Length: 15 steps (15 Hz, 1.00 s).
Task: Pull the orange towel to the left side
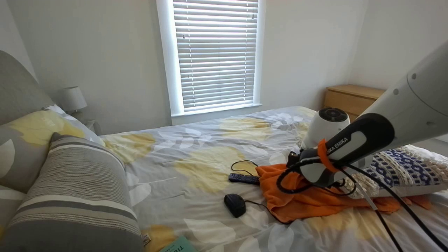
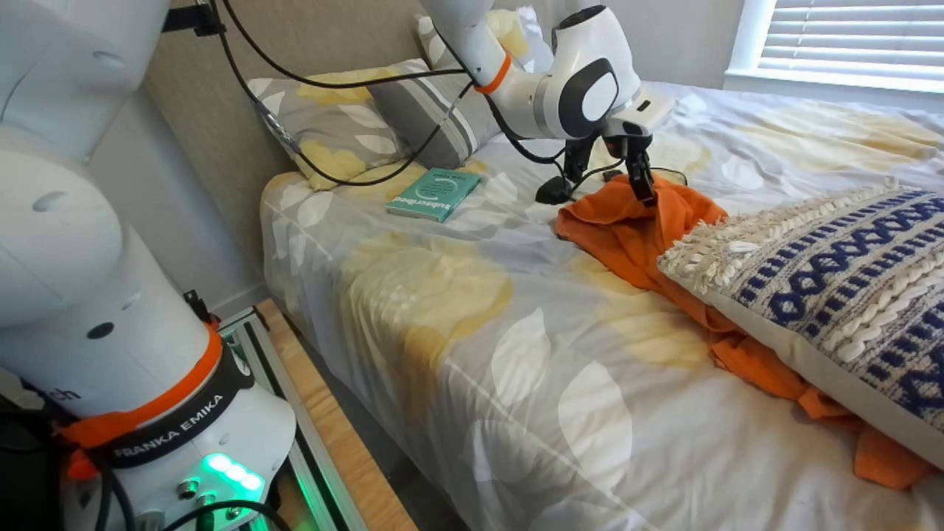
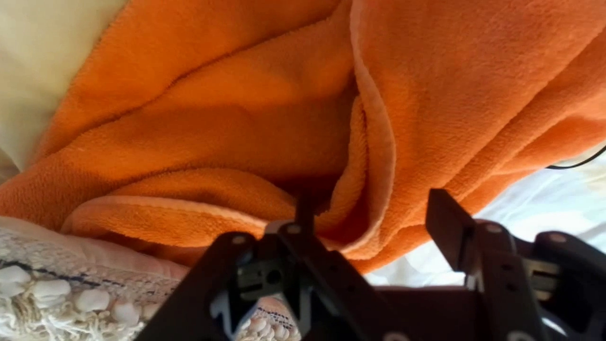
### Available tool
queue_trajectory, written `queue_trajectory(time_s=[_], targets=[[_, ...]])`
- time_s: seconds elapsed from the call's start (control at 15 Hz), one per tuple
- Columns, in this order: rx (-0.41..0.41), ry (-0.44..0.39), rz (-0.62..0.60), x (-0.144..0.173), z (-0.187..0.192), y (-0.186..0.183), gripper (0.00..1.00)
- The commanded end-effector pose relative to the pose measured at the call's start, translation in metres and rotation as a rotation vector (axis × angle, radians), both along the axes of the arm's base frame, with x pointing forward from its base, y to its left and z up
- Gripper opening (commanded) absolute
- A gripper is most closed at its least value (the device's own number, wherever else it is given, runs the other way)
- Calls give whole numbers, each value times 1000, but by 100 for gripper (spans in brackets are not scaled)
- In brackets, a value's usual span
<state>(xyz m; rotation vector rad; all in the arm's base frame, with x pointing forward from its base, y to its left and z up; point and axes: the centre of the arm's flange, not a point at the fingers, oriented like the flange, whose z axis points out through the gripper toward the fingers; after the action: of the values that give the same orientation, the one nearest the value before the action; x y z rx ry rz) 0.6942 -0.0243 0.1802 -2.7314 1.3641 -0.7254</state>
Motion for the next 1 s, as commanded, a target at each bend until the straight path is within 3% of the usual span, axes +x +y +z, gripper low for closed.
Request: queue_trajectory(time_s=[0.0, 0.07, 0.13, 0.27, 0.33, 0.47, 0.6, 0.93], targets=[[-4, -35, -17, 10, -10, 2, 57], [-5, -35, -17, 11, -10, 3, 57], [-6, -35, -17, 11, -10, 3, 42], [-7, -32, -18, 10, -9, 4, 34], [0, -26, -20, 9, -7, 5, 21], [4, -21, -23, 7, -3, 7, 5], [7, -12, -23, 4, 0, 10, 0], [37, 49, -8, -15, 19, 25, 1]])
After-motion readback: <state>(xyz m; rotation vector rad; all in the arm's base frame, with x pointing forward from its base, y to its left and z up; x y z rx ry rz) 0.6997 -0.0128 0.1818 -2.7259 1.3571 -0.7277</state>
